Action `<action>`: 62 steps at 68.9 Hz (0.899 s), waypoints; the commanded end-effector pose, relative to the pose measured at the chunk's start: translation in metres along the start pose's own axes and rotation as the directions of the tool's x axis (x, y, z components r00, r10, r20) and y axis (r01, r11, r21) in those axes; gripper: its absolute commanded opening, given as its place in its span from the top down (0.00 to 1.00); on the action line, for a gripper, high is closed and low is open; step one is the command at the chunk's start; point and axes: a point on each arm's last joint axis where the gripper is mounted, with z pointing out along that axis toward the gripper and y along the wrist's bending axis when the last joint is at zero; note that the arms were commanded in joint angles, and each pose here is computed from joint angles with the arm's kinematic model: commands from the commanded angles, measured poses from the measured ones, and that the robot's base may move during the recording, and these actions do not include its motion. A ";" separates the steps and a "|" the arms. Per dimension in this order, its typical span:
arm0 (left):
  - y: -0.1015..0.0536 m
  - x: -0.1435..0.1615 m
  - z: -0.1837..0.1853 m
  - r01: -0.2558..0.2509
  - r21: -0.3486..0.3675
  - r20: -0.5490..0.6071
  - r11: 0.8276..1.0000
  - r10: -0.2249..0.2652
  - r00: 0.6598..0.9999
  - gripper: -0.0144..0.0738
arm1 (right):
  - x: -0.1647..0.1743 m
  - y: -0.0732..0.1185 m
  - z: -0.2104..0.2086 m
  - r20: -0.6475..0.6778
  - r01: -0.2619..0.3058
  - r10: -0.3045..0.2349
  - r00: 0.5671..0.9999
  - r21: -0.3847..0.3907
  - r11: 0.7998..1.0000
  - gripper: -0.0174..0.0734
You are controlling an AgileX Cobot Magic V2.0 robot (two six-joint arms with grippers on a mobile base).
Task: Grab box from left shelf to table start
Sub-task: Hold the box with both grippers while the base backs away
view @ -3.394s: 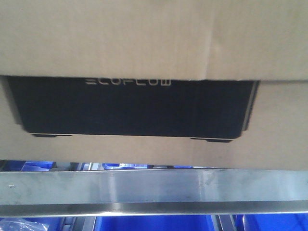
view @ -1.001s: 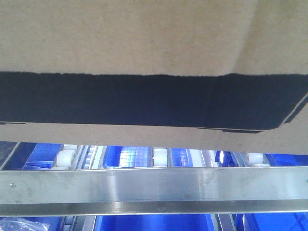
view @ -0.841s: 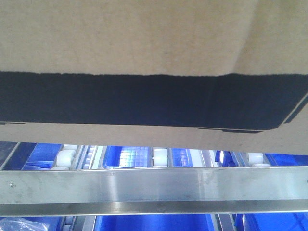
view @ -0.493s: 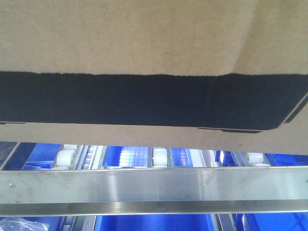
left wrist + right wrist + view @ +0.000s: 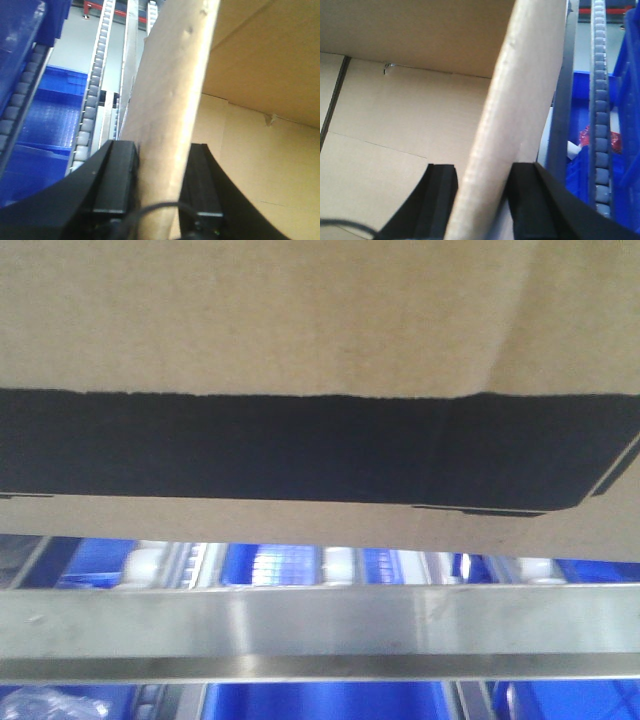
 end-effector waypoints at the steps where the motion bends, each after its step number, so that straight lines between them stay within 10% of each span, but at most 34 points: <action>1: -0.013 -0.018 -0.014 -0.030 0.130 0.138 0.991 0.012 0.990 0.95 | -0.025 0.000 -0.006 0.205 0.056 -0.061 0.977 0.032 0.998 0.75; 62: -0.013 -0.018 -0.014 -0.030 0.130 0.138 0.991 0.012 0.990 0.95 | -0.025 0.000 -0.006 0.205 0.056 -0.061 0.977 0.032 0.998 0.75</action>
